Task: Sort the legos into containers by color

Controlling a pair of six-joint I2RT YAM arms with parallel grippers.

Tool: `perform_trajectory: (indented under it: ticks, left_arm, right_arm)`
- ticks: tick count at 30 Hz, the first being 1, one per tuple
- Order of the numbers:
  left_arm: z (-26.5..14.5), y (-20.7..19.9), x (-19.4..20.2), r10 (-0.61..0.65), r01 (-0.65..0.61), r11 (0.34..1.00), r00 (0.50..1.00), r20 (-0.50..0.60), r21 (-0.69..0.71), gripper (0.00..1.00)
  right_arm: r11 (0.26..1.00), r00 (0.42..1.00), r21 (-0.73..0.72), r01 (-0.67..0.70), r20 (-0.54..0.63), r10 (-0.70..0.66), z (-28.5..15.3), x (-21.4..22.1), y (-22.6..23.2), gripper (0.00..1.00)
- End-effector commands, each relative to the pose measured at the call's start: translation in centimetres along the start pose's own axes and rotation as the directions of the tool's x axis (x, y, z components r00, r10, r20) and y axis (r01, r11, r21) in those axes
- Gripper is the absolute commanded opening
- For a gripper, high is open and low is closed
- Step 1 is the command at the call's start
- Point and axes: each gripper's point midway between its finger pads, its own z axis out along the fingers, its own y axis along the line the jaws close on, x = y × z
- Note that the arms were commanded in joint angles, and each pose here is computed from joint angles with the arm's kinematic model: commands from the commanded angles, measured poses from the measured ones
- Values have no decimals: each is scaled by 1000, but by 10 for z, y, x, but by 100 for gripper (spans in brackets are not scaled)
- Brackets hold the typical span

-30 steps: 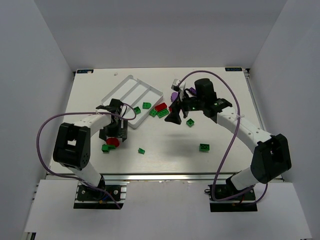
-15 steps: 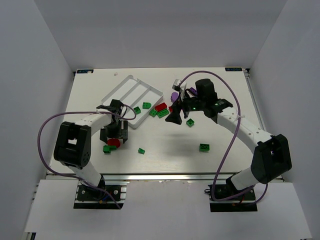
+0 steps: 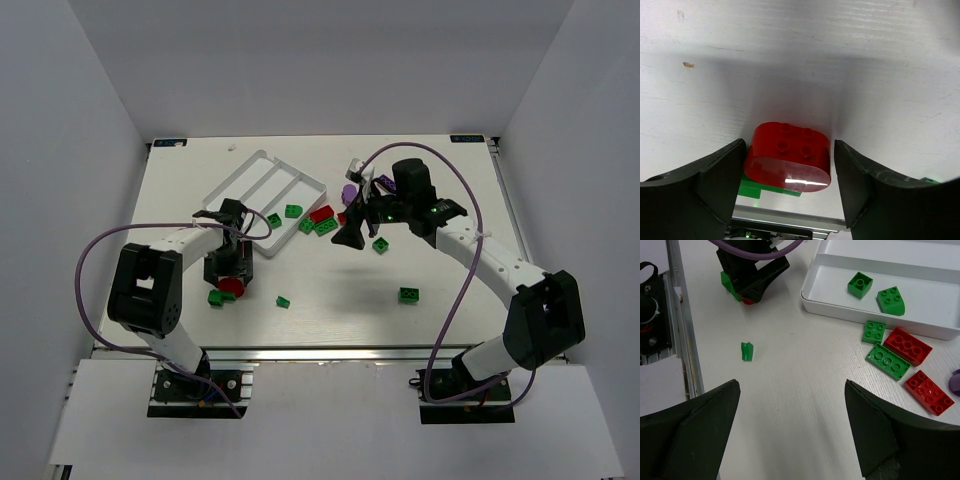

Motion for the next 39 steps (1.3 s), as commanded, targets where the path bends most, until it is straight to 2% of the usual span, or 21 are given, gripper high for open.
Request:
perform_trajectory:
  ticks: [1,4,6,7,9,24,28,33,34,36,39]
  left_arm:
    - [-5,-2,-1,-16,16,1000,1000,11,18,79]
    - [-5,-3,-1,-20,20,1000,1000,15,24,79]
    - [-6,-3,-1,-20,20,1000,1000,14,22,85]
    - [-7,-3,-2,-19,18,1000,1000,14,22,92]
    - [-8,-3,-2,-11,11,1000,1000,14,23,94]
    - [1,-2,7,27,-28,1000,997,-71,-1,93]
    - [5,-2,3,32,-33,999,996,-78,-14,89]
    - [4,-1,-3,29,-30,999,998,-60,-22,78]
    - [3,-2,-6,24,-25,1000,998,-50,-19,70]
    - [0,-3,-9,16,-17,1000,999,-37,-16,67]
    - [-12,-8,-21,-7,7,1000,1000,15,13,55]
  right_arm:
    - [1000,999,9,25,43,-26,-8,-13,3,89]
    - [1000,999,11,23,43,-24,-8,-12,3,89]
    - [1000,999,9,20,41,-20,-8,-11,4,89]
    - [1000,999,10,19,42,-19,-8,-11,4,89]
    - [1000,999,8,18,42,-18,-8,-11,4,89]
    - [1000,998,11,7,56,-7,-10,-14,3,89]
    - [1000,998,9,2,57,-2,-10,-13,3,89]
    - [1000,998,13,2,55,-2,-12,-10,3,89]
    - [1000,999,11,0,53,0,-12,-9,3,89]
    - [1000,999,11,3,53,-3,-12,-9,4,89]
    - [1000,999,7,3,48,-4,-13,-7,5,89]
